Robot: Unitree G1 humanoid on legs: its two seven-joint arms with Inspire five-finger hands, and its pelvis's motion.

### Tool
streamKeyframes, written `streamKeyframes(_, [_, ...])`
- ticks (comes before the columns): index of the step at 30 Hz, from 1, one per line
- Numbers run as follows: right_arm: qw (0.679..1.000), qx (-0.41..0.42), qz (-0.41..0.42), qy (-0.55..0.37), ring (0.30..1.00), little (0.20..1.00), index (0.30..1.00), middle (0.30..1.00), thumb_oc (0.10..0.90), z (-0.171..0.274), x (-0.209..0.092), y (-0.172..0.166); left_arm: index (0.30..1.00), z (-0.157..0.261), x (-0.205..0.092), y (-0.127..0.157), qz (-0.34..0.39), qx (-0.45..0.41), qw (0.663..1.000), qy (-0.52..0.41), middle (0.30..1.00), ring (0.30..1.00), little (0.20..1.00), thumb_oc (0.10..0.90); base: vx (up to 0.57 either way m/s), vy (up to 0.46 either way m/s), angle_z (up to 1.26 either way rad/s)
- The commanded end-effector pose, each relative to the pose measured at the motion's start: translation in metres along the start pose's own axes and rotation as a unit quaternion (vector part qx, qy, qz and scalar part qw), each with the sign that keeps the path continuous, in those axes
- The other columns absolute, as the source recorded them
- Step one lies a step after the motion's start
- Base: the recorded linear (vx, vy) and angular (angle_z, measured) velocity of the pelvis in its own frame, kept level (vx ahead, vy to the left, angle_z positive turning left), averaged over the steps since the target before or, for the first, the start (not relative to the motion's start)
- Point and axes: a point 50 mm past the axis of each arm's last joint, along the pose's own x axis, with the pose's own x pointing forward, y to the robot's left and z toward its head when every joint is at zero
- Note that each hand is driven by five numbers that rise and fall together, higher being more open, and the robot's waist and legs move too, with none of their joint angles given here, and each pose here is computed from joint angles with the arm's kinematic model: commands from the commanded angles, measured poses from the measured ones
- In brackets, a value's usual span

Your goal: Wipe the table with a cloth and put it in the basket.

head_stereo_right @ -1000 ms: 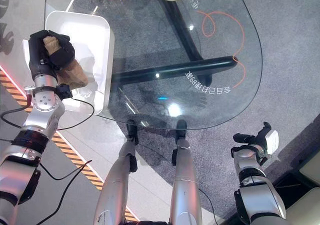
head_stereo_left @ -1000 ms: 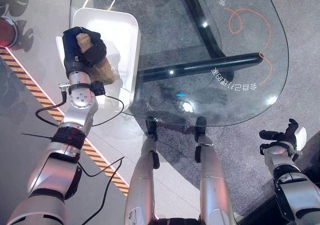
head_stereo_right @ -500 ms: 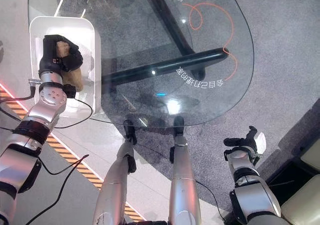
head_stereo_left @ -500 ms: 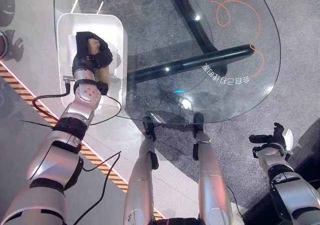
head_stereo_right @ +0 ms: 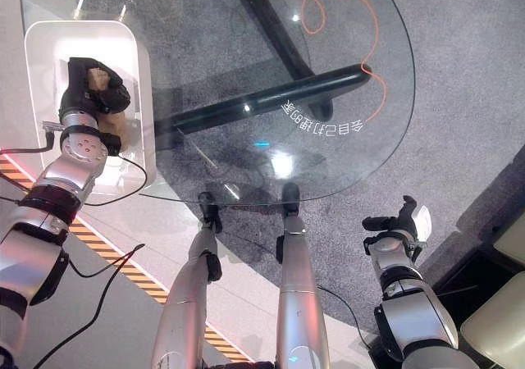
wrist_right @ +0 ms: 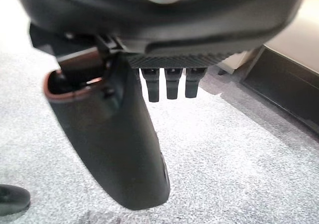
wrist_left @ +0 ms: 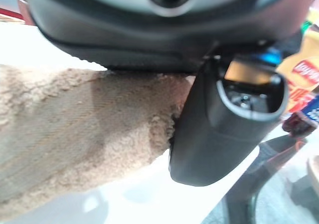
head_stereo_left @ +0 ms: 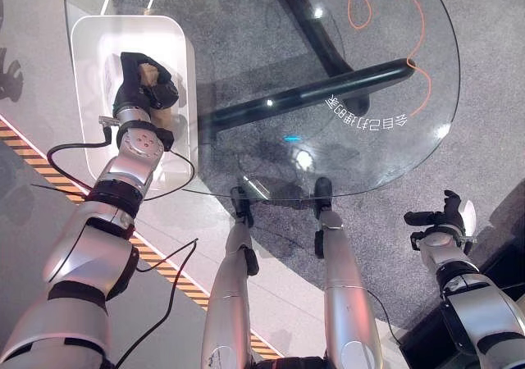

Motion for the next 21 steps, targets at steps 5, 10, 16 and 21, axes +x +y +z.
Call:
streamKeyframes(5, [0.998, -0.042, -0.046, 0.023, 0.900, 0.900, 0.900, 0.900, 0.800, -0.0205, 0.0059, -0.0248, 0.300, 0.0340, 0.0233, 0.0538, 0.094, -0.007, 0.995, -0.030, 0.300, 0.300, 0.200, 0.100, 0.00, 0.000, 0.00])
streamKeyframes(10, [0.998, -0.040, -0.046, 0.018, 0.900, 0.900, 0.900, 0.900, 0.800, -0.0167, 0.0064, -0.0244, 0.300, 0.0316, 0.0237, 0.0540, 0.090, 0.005, 0.996, -0.026, 0.300, 0.300, 0.200, 0.100, 0.00, 0.000, 0.00])
streamKeyframes(16, [0.998, -0.043, -0.044, 0.014, 0.900, 0.900, 0.900, 0.900, 0.800, -0.0169, 0.0057, -0.0230, 0.300, 0.0316, 0.0247, 0.0542, 0.086, 0.012, 0.996, -0.022, 0.300, 0.300, 0.200, 0.100, 0.00, 0.000, 0.00])
streamKeyframes(21, [0.998, -0.041, -0.044, 0.011, 0.900, 0.900, 0.900, 0.900, 0.800, -0.0150, 0.0056, -0.0218, 0.300, 0.0319, 0.0247, 0.0519, 0.083, 0.019, 0.996, -0.020, 0.300, 0.300, 0.200, 0.100, 0.00, 0.000, 0.00])
